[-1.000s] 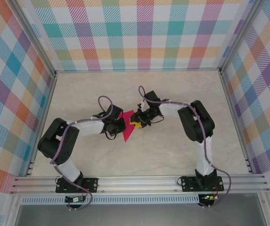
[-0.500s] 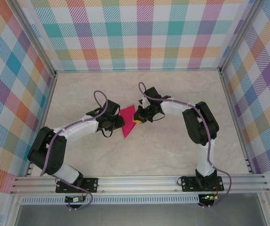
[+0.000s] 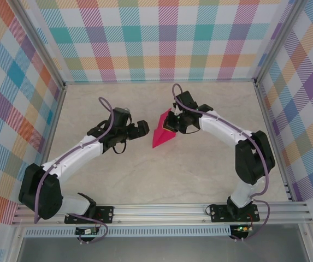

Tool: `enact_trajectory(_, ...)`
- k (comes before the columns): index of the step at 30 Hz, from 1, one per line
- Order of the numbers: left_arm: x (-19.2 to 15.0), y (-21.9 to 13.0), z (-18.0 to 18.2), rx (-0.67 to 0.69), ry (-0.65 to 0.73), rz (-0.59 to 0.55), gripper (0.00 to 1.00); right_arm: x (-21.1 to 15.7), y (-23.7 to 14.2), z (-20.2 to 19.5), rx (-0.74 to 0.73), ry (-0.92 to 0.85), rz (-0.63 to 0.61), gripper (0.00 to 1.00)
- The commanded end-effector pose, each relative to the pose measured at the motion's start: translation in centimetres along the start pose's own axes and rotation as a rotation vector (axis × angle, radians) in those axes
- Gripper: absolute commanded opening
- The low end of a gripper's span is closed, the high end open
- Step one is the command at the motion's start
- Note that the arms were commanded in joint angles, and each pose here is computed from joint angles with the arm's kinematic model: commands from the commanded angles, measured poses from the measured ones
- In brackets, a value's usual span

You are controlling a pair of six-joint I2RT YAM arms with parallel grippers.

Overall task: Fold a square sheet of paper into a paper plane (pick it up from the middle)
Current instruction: Fourth fold the wing at the center of the table.

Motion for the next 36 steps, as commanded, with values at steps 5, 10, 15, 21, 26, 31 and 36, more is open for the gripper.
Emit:
enact_trajectory(5,-0.2,0.5,0.0,-0.074,0.039,-0.023,1.00,-1.1,0.8,-1.7,-0.097,0.137,-0.022,0.02)
enact_trajectory(10,-1.7,1.8,0.0,-0.162,0.104,0.005,1.00,-1.9,2.8,-3.3,-0.095,0.262,0.007,0.02)
enact_trajectory(15,-3.3,3.0,0.5,-0.195,0.172,-0.002,1.00,-2.4,4.6,-4.2,-0.096,0.346,0.047,0.02)
enact_trajectory(21,-5.2,4.5,0.3,-0.230,0.291,0.035,0.94,-2.4,5.2,-4.4,-0.107,0.383,0.082,0.02)
enact_trajectory(26,-6.9,6.6,-0.3,-0.272,0.398,0.129,0.79,-2.1,5.2,-4.4,-0.115,0.403,0.112,0.03)
enact_trajectory(31,-8.0,7.3,-1.6,-0.383,0.548,0.065,0.71,-1.8,5.3,-4.1,-0.116,0.421,0.139,0.03)
enact_trajectory(36,-8.8,7.4,-1.4,-0.413,0.666,-0.012,0.68,-1.4,5.3,-4.1,-0.116,0.444,0.148,0.03)
Point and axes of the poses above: each hand's point on the last joint's axis, 136 mm out from that joint toward the fingers, its own y axis out along the fingers, its own z axis along the line the jaws close on, x = y × z, the point moved 7 cm from there along -y, back along the fingers, and after that the axes turned 1 degree about y, right-handed, at the moved point
